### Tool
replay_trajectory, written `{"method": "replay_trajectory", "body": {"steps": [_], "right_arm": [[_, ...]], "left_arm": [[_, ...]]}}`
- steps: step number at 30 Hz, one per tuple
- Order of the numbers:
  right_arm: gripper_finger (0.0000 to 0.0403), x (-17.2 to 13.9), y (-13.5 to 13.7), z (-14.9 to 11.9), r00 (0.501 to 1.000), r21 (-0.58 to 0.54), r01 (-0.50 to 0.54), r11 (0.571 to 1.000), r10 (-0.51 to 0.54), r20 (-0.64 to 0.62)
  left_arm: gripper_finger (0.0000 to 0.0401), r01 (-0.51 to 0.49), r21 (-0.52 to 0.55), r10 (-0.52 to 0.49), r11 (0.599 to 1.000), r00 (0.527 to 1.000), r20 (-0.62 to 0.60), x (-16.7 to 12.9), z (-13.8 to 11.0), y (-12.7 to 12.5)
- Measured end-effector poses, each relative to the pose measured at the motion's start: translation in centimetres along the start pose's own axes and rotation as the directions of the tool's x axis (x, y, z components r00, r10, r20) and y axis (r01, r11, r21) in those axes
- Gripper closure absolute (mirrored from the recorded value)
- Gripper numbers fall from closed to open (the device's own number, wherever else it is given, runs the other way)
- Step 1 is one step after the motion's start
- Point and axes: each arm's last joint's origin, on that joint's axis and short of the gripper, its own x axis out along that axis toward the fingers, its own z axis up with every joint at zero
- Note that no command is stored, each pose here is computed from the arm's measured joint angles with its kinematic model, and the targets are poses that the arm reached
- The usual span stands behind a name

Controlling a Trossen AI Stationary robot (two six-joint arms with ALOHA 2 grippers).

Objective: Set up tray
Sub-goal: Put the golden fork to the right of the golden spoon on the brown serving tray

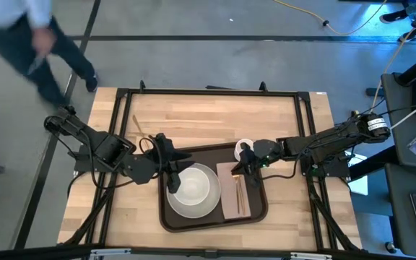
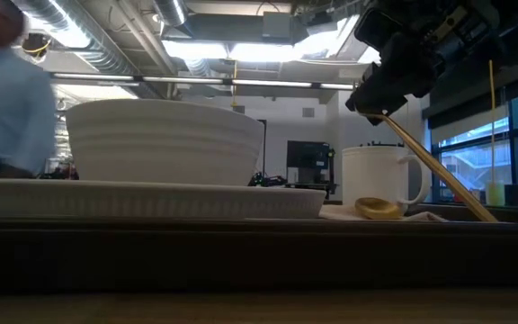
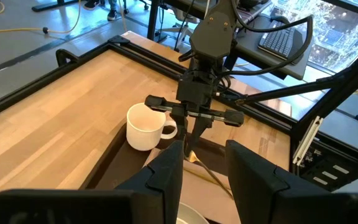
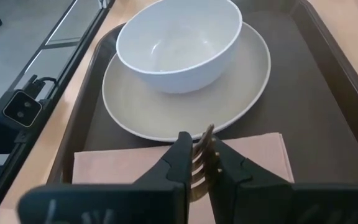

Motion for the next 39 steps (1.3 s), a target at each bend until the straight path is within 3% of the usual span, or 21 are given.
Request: {"method": "replay_trajectory", "body": {"steps": [6, 16, 39], "right_arm": [[0.0356, 0.00, 0.00, 0.03, 1.000, -0.004, -0.001, 1.000, 0.001, 0.002], [0.0299, 0.00, 0.00, 0.02, 1.000, -0.003, 0.000, 1.000, 0.000, 0.002], [0.0295, -0.01, -0.19, 0.07, 0.998, -0.110, 0.070, 0.991, -0.069, 0.015]], "left_arm": [[0.0287, 0.000, 0.000, 0.000, 1.000, 1.000, 0.000, 0.00, 0.00, 0.00], [0.0287, 0.000, 0.000, 0.000, 1.000, 1.000, 0.000, 0.00, 0.00, 0.00], [0.0287, -0.018, 0.026, 0.019, 1.000, 1.000, -0.021, -0.02, -0.25, 0.24]]}}
